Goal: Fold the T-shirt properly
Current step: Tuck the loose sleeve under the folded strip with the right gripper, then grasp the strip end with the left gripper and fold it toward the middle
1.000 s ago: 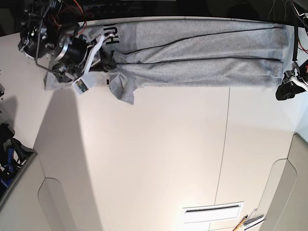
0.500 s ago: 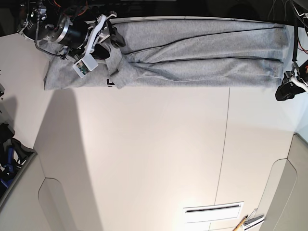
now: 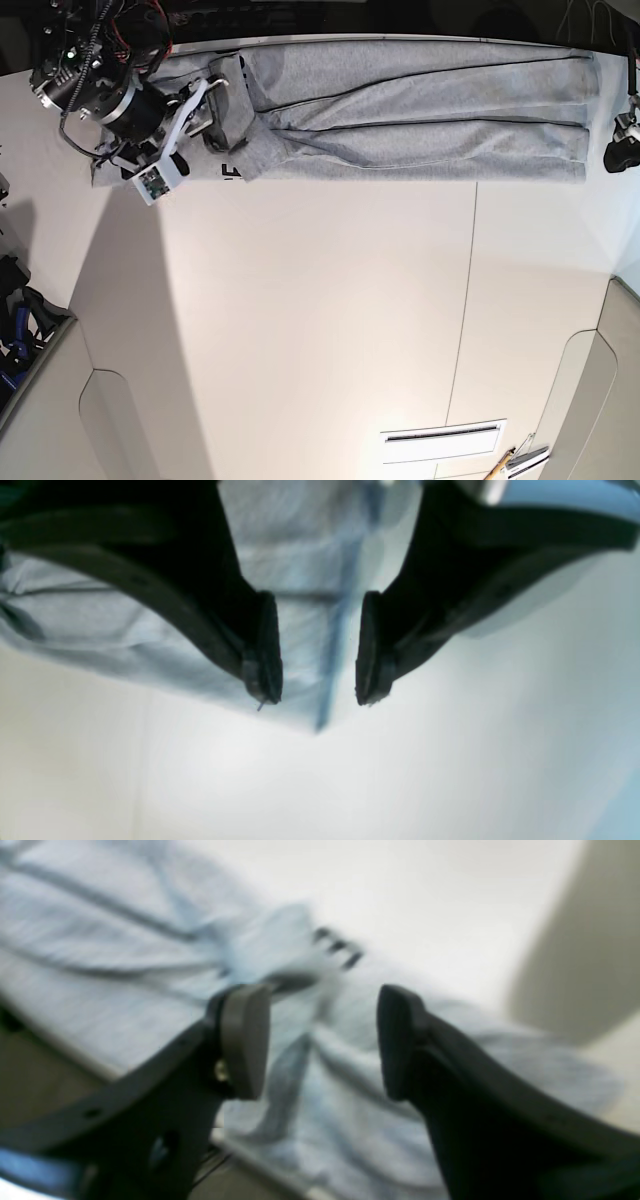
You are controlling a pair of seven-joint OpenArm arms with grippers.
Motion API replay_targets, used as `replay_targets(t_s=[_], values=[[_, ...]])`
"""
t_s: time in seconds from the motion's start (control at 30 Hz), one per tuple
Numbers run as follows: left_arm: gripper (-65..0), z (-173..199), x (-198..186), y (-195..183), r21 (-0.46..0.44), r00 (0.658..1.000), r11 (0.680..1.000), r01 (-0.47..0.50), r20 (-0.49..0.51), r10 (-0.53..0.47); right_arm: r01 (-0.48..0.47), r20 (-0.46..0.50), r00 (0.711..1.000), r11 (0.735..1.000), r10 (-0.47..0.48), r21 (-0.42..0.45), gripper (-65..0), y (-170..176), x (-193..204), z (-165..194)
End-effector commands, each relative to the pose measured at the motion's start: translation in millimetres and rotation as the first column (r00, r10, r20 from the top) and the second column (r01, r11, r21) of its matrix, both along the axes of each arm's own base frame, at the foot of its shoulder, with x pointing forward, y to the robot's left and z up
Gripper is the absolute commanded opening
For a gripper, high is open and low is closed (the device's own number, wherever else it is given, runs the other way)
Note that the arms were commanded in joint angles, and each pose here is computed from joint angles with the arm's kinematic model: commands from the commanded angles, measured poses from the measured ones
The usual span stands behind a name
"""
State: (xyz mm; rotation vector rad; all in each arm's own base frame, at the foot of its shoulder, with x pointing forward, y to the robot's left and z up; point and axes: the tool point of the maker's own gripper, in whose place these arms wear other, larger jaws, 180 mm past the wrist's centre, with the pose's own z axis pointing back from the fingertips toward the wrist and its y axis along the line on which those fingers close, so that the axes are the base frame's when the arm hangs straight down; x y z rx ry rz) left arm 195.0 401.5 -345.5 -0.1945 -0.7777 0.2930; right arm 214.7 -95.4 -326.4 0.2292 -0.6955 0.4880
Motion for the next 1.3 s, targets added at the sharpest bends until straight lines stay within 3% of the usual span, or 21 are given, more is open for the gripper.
replay_targets(t_s=[0.0,0.1,0.47,0.73,1.03,1.27], values=[[-36.1,16.4,1.7,9.1,0.03,0.999,1.0,0.006,0.041,-0.007,0.01,0.056,0.998,1.0,-0.009,-0.001,-30.9,-1.7,9.5,11.7],[-30.4,7.7,-18.5,14.8,0.031,1.0,0.999,-0.014,-0.007,0.014,0.035,0.073,0.997,0.999,-0.033,-0.017,-30.9,-6.5,16.2,14.0],[-30.1,-45.3,-41.7,23.8,-0.026,0.99,0.991,-0.134,-0.055,0.133,0.073,0.098,0.993,0.996,-0.068,-0.046,-30.9,-14.9,21.5,14.2],[-30.1,-67.2,-34.1,-16.7,-0.155,0.994,0.986,-0.065,-0.097,0.05,0.076,0.109,0.992,0.996,-0.071,-0.039,-30.9,-14.3,23.0,15.9],[-30.1,-79.0,-45.4,-33.5,-0.195,0.983,0.981,-0.021,-0.185,-0.016,0.076,0.11,0.991,0.996,-0.072,-0.038,-31.0,-14.3,23.2,16.0],[-30.1,-76.3,-43.5,-38.5,-0.232,0.985,0.973,-0.022,-0.172,-0.019,0.076,0.109,0.991,0.996,-0.072,-0.038,-31.0,-14.3,23.0,15.9]])
